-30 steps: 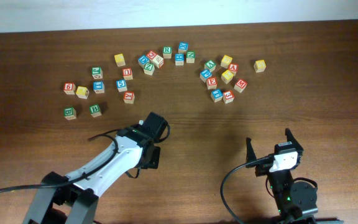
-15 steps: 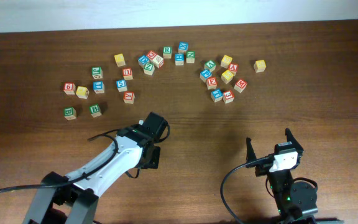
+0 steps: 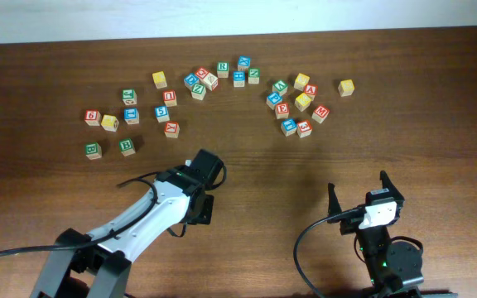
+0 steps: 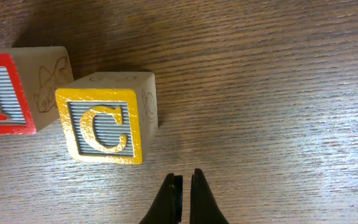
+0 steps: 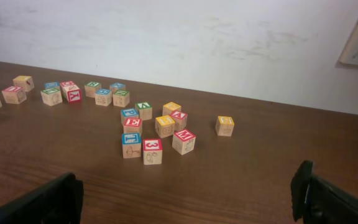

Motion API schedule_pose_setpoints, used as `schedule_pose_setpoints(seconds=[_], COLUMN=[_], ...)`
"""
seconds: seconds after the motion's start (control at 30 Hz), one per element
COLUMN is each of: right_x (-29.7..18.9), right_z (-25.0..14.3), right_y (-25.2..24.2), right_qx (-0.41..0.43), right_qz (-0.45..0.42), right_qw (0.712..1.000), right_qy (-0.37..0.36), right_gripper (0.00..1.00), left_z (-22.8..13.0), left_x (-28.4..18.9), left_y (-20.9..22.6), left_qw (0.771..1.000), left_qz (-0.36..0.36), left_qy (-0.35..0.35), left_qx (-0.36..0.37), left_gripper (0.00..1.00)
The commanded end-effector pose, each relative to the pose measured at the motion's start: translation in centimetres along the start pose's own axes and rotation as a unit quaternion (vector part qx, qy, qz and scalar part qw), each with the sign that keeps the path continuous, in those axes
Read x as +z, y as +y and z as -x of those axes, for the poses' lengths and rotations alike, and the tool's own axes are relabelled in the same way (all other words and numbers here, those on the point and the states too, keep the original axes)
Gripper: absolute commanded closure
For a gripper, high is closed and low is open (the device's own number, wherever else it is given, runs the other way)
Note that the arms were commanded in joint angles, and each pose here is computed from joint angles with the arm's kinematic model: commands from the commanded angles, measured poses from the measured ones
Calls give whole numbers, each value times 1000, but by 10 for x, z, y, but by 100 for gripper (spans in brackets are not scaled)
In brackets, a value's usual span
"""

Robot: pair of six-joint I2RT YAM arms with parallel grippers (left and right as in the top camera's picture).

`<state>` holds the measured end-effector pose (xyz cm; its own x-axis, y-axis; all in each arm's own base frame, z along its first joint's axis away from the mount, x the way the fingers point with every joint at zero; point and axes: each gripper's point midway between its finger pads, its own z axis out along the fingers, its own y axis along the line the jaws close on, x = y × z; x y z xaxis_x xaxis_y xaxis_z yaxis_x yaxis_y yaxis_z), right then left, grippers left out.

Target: Spell out ICRA

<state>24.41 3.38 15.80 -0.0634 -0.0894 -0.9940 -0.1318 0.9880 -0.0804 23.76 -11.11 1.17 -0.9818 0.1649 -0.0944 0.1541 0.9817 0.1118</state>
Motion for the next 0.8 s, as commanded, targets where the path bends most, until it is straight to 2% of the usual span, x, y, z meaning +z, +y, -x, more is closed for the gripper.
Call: schedule_pose_setpoints(seconds=[0.0,0.77], right_x=[0,0], right_z=[-3,-3], right_y=[-2,-2], right_qx=[6,6], right_qz=[-4,-4], right_qw=[1000,1000], right_qy=[3,3], right_gripper=[2,2], left_z=[-2,-3], left_x=[3,3], left_y=[3,4], left_qw=[1000,1000], left_qz=[10,12], left_qy=[4,4], left_qx=[-6,-8], left_gripper=[100,100])
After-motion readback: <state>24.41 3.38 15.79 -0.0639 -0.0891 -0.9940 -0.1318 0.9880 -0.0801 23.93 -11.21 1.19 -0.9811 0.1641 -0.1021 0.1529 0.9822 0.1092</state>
